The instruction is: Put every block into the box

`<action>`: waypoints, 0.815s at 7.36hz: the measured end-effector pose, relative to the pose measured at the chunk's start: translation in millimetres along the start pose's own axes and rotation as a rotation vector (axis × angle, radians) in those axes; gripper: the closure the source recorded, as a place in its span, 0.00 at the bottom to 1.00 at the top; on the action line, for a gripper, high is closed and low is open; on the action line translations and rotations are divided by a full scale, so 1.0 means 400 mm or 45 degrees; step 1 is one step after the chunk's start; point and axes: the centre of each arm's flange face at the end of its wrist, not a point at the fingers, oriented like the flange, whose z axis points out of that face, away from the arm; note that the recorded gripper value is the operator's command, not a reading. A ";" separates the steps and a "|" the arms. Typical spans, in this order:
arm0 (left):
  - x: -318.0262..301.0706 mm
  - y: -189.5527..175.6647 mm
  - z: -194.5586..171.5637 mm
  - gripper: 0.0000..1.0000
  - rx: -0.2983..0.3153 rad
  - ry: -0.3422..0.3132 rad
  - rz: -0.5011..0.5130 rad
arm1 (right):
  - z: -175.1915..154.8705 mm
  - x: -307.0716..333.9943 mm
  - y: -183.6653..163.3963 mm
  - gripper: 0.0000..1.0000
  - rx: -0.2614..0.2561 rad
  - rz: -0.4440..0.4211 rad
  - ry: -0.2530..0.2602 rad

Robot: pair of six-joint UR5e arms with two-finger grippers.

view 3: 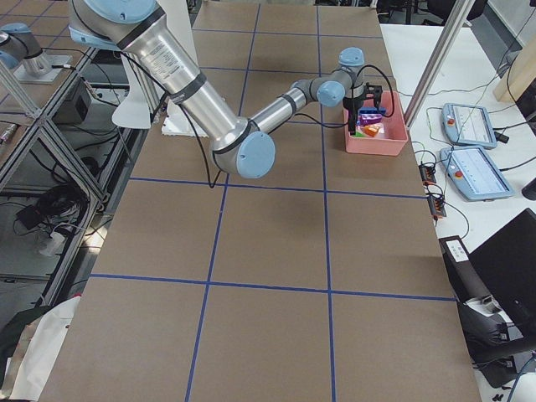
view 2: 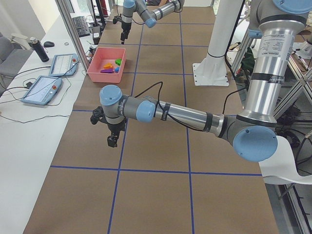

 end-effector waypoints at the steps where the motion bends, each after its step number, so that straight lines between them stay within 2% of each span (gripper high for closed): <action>1: -0.013 0.020 -0.007 0.00 0.003 -0.001 -0.011 | -0.049 0.205 0.010 0.00 -0.040 -0.054 0.010; 4: -0.006 0.046 -0.029 0.00 0.019 0.000 -0.009 | -0.209 0.852 0.034 0.00 -0.129 -0.189 0.016; 6: -0.014 0.091 -0.021 0.00 0.004 0.017 -0.032 | -0.260 1.192 0.120 0.00 -0.161 -0.283 0.051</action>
